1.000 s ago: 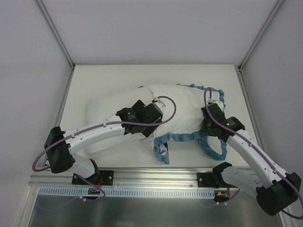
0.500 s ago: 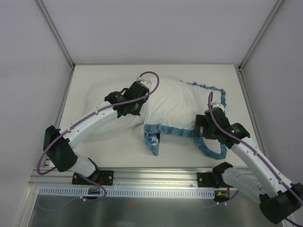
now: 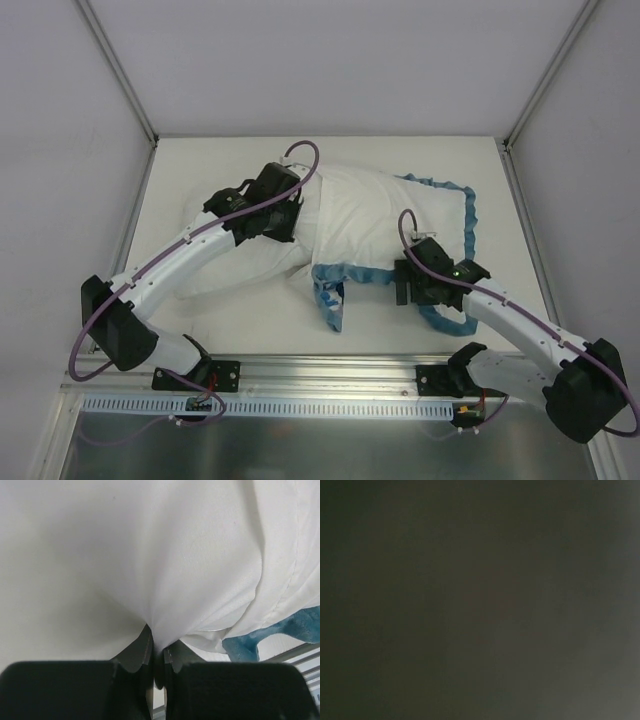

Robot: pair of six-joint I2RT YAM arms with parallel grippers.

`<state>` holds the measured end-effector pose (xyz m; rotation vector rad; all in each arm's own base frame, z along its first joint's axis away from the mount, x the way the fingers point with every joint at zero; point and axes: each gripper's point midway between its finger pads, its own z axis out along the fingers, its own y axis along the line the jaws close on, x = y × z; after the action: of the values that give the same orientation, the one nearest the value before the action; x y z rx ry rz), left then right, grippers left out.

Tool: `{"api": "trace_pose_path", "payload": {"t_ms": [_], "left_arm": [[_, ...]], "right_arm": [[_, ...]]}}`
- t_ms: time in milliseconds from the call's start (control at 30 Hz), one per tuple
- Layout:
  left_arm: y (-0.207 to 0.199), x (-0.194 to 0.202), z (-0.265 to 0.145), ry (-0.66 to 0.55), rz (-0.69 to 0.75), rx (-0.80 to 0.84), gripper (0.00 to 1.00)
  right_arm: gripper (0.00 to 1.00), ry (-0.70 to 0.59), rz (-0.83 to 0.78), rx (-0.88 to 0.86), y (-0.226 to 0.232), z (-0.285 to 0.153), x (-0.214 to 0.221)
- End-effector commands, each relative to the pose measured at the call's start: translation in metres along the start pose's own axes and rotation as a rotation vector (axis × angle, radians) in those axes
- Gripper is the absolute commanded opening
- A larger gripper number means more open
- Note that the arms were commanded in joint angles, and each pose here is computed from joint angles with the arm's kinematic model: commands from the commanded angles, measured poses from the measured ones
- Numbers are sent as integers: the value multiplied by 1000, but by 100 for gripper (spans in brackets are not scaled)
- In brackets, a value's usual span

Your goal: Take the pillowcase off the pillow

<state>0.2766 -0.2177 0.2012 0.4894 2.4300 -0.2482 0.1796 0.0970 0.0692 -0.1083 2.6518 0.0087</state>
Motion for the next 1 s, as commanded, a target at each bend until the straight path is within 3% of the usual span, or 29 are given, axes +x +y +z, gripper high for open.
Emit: {"api": "trace_pose_path", "payload": {"t_ms": [0, 33, 67, 133, 233, 267, 300, 367, 400, 633, 967], "left_arm": [[-8, -37, -38, -155, -69, 83, 0], [-8, -36, -40, -159, -71, 84, 0], [-6, -37, -41, -163, -79, 81, 0], [-6, -37, -44, -168, -91, 84, 0], [-6, -36, -50, -177, -100, 96, 0], [-6, -36, -51, -176, -100, 96, 8], [-5, -32, -51, -162, -98, 94, 50], [-3, -23, -51, -147, -98, 87, 95], [1, -19, -50, -142, -97, 59, 99], [0, 11, -46, -139, 64, -99, 99], [21, 46, 12, 16, 197, -337, 99]], "right_arm": [[80, -92, 63, 66, -7, -3, -23], [65, -121, 80, 69, -8, -9, -29], [29, -151, 89, 91, -13, -13, -35], [1, -203, 111, 101, -17, -27, -47], [1, -321, 151, 85, -25, -56, -66], [1, -342, 160, 76, -26, -61, -68], [1, -359, 164, 70, -27, -66, -71], [1, -379, 175, 57, -28, -74, -73], [1, -372, 175, 60, -29, -75, -70], [1, -322, 179, 56, -25, -65, -62], [1, -322, 178, 44, -21, -65, -64]]}}
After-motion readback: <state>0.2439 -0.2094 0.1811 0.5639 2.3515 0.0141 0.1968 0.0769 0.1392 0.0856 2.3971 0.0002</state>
